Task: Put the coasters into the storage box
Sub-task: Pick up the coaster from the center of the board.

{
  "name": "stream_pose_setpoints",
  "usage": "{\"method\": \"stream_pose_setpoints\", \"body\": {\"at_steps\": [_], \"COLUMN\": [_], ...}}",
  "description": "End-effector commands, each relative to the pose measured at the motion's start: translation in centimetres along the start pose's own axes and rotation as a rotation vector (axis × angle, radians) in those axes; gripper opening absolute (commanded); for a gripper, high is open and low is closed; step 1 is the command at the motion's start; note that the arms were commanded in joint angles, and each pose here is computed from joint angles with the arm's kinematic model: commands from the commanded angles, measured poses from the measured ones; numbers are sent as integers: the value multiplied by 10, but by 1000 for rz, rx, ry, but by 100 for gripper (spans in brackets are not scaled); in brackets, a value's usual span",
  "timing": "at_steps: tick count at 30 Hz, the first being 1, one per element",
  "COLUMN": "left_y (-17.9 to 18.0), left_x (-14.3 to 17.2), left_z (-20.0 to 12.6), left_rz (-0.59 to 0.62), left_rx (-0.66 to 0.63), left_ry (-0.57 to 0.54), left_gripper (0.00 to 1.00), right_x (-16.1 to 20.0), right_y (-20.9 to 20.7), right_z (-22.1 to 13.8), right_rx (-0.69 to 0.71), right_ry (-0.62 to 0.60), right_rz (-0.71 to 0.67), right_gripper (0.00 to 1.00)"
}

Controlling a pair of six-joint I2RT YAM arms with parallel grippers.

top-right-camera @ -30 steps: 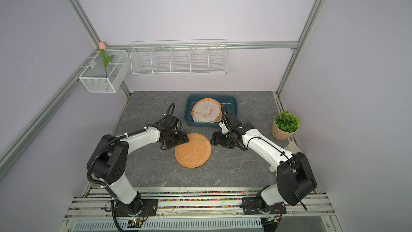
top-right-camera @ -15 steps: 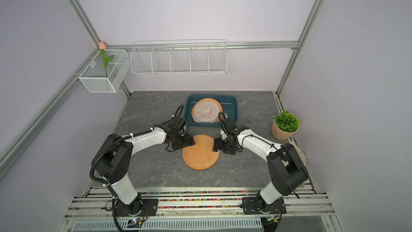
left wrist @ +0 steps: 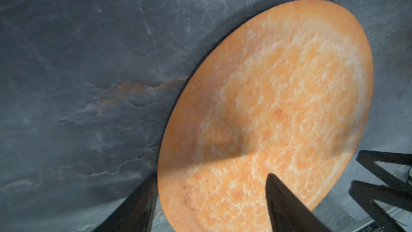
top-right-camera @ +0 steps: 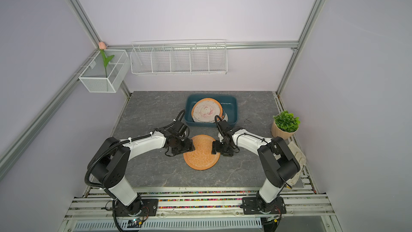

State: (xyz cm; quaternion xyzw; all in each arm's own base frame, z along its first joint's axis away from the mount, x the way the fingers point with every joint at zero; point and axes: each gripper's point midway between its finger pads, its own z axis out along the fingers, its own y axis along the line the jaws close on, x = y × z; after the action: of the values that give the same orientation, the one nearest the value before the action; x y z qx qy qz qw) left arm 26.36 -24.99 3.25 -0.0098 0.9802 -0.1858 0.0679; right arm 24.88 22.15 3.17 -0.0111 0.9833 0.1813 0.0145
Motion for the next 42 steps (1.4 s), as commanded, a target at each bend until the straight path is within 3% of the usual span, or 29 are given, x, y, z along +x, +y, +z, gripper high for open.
{"method": "stream_pose_setpoints", "body": {"at_steps": [1,42], "left_y": [19,1], "left_x": [24,32], "left_z": [12,32], "left_rz": [-38,23], "left_rx": [-60,-42], "left_ry": [85,161], "left_gripper": [74,68], "right_x": [6,7], "right_y": [-5,26], "right_z": [11,42], "right_rx": [21,-17], "right_ry": [19,64], "right_rz": [-18,-67], "right_gripper": [74,73]}}
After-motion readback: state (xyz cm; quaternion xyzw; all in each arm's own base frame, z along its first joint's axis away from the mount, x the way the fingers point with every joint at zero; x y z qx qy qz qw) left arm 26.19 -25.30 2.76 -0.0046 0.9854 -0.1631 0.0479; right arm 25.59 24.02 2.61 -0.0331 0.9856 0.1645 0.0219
